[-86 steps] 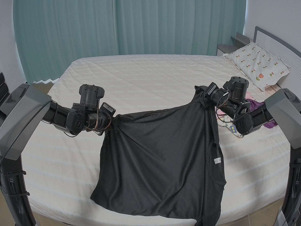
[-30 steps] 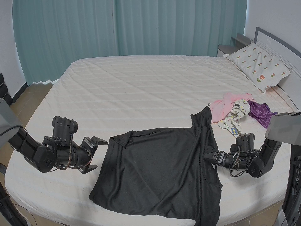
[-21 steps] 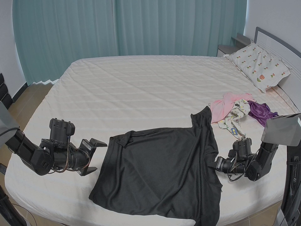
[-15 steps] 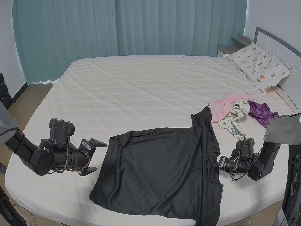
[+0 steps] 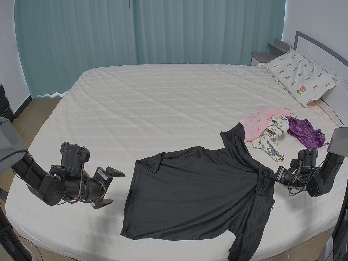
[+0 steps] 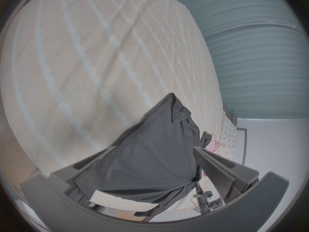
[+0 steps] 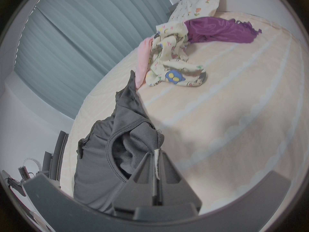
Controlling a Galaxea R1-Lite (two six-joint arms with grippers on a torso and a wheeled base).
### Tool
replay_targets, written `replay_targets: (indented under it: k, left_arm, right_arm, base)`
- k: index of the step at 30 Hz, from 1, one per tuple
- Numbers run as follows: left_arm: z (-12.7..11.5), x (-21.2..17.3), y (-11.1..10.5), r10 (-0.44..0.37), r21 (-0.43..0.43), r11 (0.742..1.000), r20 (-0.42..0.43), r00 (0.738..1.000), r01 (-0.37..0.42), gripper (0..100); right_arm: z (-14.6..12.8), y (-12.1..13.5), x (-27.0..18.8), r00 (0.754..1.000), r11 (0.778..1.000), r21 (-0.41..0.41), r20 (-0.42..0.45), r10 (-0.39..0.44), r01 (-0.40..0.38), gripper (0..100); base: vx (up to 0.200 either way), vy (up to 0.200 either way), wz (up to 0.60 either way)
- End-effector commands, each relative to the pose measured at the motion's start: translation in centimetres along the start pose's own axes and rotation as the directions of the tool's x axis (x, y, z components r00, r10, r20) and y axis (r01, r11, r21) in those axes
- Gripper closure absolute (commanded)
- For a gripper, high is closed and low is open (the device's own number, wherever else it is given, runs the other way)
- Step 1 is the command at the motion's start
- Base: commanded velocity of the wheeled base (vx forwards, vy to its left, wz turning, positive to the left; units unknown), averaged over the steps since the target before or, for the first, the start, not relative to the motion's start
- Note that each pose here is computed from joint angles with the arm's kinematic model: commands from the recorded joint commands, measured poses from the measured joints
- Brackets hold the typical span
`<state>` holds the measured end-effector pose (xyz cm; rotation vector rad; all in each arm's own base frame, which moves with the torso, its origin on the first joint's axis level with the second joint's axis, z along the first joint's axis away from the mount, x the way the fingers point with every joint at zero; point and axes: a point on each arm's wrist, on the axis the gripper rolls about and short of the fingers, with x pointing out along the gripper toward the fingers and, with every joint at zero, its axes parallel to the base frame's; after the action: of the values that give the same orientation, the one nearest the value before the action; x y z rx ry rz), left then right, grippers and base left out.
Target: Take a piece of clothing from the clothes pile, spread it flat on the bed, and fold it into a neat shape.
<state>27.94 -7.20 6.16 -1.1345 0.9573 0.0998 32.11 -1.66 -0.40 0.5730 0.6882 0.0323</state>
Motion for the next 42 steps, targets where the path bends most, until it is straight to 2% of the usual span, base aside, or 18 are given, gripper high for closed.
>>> replay_targets:
  k: [1,5,6,13,16,22,29,32,37,42]
  left_arm:
    - [-0.2,0.8,0.8,0.039,-0.004,0.999,-0.016,0.999,-0.039,0]
    - [-0.3,0.9,0.9,0.043,-0.003,0.999,-0.021,0.999,-0.043,0]
    - [-0.3,0.9,0.9,0.046,-0.004,0.999,-0.020,0.999,-0.046,0]
    - [-0.9,1.1,1.6,0.070,0.015,0.997,-0.039,0.997,-0.070,0]
    - [-1.5,1.0,2.0,0.080,0.065,0.995,-0.052,0.995,-0.076,0]
    - [-2.0,1.1,2.1,0.082,0.076,0.994,-0.063,0.995,-0.077,0]
    - [-2.7,1.3,2.3,0.102,0.099,0.991,-0.072,0.992,-0.095,0]
    - [-2.8,1.3,2.4,0.107,0.101,0.990,-0.071,0.992,-0.100,0]
    - [-3.0,1.7,2.5,0.121,0.118,0.987,-0.064,0.991,-0.112,0]
    - [-4.3,3.5,2.7,0.172,0.173,0.970,0.004,0.985,-0.171,0]
  right_arm:
    - [0.2,-0.3,0.2,1.000,1.000,-0.001,0.006,0.004,-0.004,100]
    - [-0.1,-0.2,0.7,1.000,1.000,-0.015,-0.004,0.009,-0.009,100]
    - [-0.1,-0.2,0.8,1.000,1.000,-0.016,-0.001,0.011,-0.011,0]
    - [0.2,-0.1,0.0,1.000,1.000,-0.004,0.025,0.016,-0.016,0]
    - [-0.4,-0.1,-1.8,1.000,0.999,0.033,0.014,0.008,-0.009,0]
    - [-3.6,0.8,-4.8,0.996,0.995,0.104,-0.087,-0.001,0.010,0]
    - [-7.2,1.1,-7.2,0.975,0.994,0.105,-0.221,-0.006,0.030,0]
    - [-7.8,1.2,-7.6,0.969,0.995,0.100,-0.246,-0.003,0.029,0]
    - [-8.2,1.3,-7.5,0.964,0.995,0.096,-0.266,-0.001,0.027,0]
    - [-8.5,1.7,-7.5,0.959,0.997,0.083,-0.282,0.011,0.013,0]
  base:
    - [0.000,0.000,0.00]
    - [0.000,0.000,0.00]
    - [0.000,0.000,0.00]
    - [0.000,0.000,0.00]
    - [0.000,0.000,0.00]
    - [-0.067,0.000,0.00]
    - [-0.200,0.000,0.00]
    - [-0.200,0.000,0.00]
    - [0.000,0.000,0.00]
    - [0.000,0.000,0.00]
